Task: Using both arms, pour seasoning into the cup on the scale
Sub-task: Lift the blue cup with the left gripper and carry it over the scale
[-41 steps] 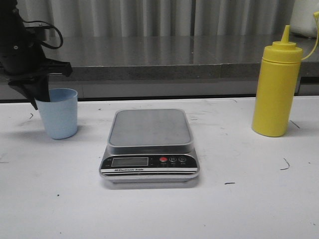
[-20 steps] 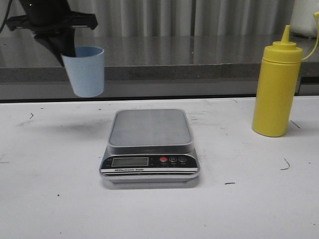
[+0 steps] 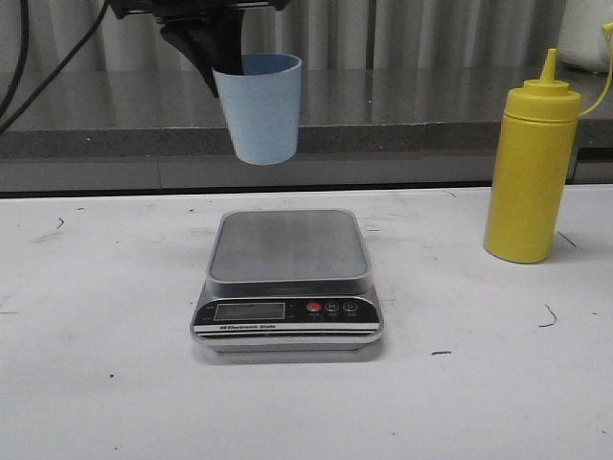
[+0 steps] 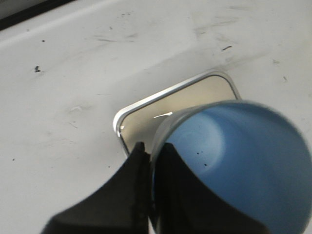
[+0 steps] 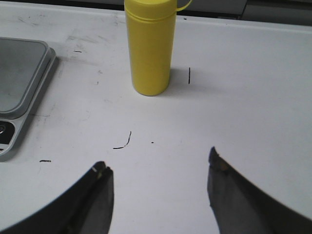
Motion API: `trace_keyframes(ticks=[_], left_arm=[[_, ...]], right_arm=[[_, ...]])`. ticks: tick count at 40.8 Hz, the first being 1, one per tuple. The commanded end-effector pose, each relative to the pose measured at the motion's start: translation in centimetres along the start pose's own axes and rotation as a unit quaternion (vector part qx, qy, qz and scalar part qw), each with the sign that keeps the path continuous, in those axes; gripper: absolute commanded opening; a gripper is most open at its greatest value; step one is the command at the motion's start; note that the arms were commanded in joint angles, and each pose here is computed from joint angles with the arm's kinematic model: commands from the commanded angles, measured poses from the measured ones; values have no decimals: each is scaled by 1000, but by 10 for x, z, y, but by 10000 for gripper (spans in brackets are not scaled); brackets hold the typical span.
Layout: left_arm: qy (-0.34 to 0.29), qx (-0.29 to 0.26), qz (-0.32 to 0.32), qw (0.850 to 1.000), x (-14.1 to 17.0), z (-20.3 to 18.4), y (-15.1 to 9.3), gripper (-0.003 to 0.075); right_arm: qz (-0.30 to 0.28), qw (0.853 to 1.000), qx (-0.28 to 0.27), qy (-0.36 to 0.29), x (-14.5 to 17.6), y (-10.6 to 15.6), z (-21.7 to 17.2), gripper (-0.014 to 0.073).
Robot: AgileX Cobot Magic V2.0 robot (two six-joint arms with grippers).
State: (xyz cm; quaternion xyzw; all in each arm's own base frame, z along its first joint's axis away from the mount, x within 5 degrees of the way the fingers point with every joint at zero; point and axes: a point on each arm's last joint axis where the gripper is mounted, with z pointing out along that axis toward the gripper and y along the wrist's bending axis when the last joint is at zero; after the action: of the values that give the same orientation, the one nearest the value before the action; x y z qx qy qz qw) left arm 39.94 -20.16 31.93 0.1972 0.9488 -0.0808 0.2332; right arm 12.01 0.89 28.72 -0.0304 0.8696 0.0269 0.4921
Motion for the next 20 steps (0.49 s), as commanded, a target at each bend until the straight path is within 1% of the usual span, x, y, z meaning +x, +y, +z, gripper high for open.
trace_keyframes(ticks=[1, 7, 14, 20], left_arm=[[-59, 17, 16, 998, -9, -35, -19, -20], [-63, 24, 27, 997, -9, -32, -30, -20], [-53, 23, 27, 998, -9, -17, -30, -20], [-41, 17, -8, 999, -9, -2, -29, -20]], right_arm=[[-7, 999, 5, -45, -16, -1, -4, 449], [-7, 999, 5, -45, -16, -1, -4, 449], [-7, 999, 5, -45, -16, -1, -4, 449], [-7, 999, 5, -45, -16, -1, -4, 449]])
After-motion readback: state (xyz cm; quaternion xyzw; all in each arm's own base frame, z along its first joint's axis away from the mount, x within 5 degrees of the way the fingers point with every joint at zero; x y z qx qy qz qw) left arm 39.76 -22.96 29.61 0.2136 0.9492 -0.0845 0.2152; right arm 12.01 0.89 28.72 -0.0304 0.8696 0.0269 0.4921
